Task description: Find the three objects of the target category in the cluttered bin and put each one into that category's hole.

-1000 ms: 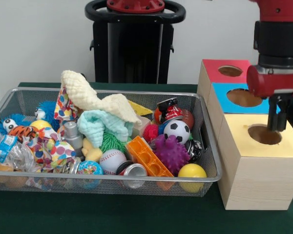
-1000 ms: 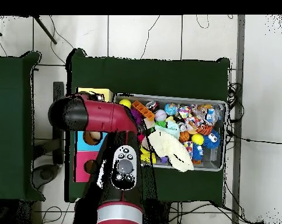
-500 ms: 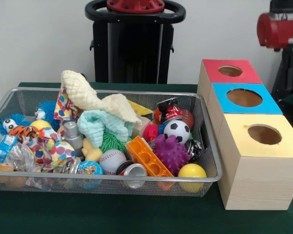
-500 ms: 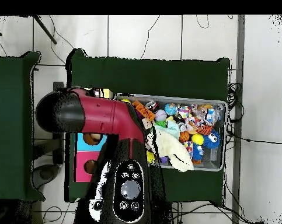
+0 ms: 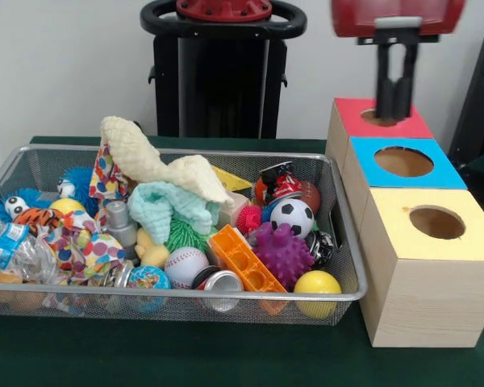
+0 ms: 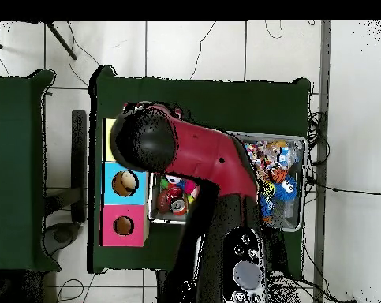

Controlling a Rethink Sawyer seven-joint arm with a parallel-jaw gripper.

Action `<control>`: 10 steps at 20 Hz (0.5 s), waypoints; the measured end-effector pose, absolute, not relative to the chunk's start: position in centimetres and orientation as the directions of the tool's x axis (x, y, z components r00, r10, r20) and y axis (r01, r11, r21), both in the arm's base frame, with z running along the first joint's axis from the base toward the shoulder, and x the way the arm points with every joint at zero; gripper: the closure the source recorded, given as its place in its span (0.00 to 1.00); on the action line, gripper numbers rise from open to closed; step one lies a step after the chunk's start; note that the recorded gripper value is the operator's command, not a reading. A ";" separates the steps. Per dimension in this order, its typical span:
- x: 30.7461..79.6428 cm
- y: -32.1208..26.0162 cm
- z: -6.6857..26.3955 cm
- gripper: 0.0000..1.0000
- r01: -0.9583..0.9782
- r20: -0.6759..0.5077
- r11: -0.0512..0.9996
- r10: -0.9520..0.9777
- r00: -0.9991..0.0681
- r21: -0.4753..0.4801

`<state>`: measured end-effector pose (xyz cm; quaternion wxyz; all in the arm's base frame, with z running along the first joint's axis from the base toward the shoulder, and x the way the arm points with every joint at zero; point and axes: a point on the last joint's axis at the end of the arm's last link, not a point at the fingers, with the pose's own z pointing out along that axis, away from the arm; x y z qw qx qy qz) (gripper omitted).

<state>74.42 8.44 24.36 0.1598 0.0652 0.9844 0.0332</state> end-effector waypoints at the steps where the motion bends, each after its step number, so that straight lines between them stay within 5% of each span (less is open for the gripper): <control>1: 74.6 7.0 24.3 1.00 0.136 -0.309 0.987 0.157 -0.938 0.088; 10: 74.7 -2.2 22.6 1.00 0.244 -0.295 0.965 0.263 -0.919 0.101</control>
